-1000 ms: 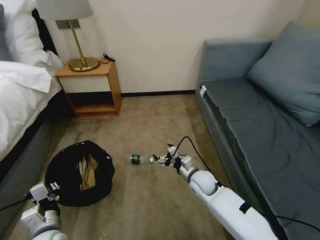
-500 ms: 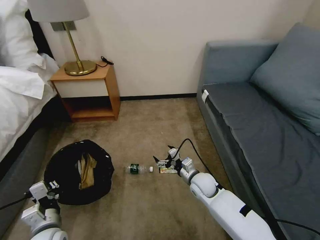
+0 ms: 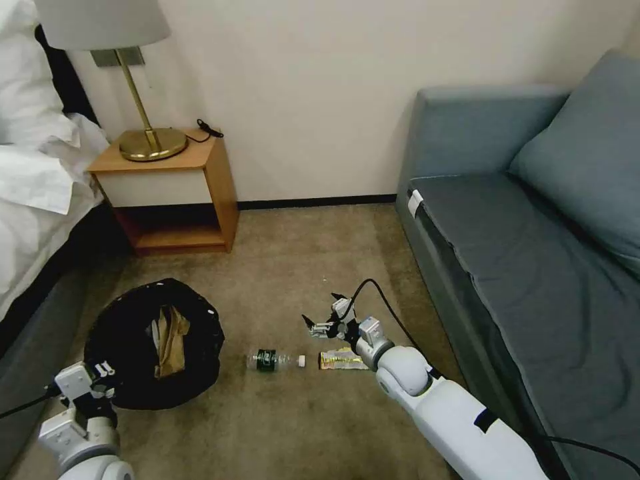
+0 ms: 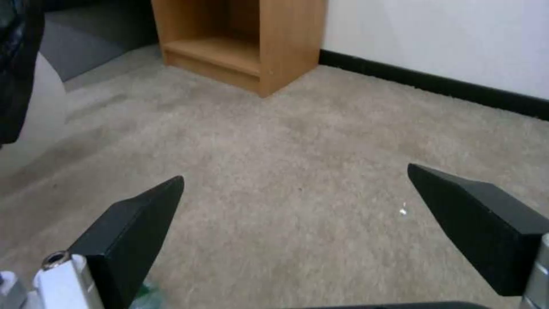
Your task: Pick up the trash bin, then pick up the garbage on the floor and place it into the trash bin.
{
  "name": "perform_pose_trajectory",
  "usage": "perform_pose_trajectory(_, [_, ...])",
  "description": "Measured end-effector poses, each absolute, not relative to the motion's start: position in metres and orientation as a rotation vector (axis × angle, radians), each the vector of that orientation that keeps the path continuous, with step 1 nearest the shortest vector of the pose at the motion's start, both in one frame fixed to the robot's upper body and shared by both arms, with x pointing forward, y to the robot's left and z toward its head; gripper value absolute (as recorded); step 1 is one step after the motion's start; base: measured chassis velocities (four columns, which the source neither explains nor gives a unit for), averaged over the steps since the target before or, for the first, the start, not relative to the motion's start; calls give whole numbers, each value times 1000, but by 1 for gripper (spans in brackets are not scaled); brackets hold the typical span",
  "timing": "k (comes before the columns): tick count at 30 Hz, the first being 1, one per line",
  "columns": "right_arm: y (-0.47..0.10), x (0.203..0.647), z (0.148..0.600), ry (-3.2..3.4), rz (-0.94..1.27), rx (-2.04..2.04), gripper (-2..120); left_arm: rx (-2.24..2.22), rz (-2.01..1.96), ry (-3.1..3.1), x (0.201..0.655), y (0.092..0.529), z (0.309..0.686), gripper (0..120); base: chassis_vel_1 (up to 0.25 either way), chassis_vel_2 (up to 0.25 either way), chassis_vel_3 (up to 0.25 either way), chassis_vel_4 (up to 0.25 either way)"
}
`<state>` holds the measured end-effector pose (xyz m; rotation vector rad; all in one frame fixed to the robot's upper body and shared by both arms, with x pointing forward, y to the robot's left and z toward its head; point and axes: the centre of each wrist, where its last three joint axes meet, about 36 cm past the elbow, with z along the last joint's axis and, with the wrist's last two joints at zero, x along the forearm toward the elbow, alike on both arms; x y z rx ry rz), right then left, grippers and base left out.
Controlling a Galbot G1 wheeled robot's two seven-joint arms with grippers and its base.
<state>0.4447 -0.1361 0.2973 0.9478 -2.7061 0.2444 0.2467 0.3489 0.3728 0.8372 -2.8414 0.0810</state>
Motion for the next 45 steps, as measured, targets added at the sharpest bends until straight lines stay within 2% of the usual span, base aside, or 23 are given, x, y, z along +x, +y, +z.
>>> perform_pose_trajectory(6, [-131,449,301,-2689,240,972,100,835,82,-2847,248,351,374,3,-84,85,81,-84])
perform_pose_trajectory(26, [-78,506,318,-2300,551,1316,100,835,72,-2831,240,358,373,3,-3,2,2,-2])
perform_pose_trajectory(32, [-46,499,298,-2141,602,1394,100,830,82,-2823,239,364,375,3,0,0,0,0])
perform_pose_trajectory(45, [-21,502,264,-2021,713,1455,100,830,99,-2808,239,362,380,3,0,0,0,0])
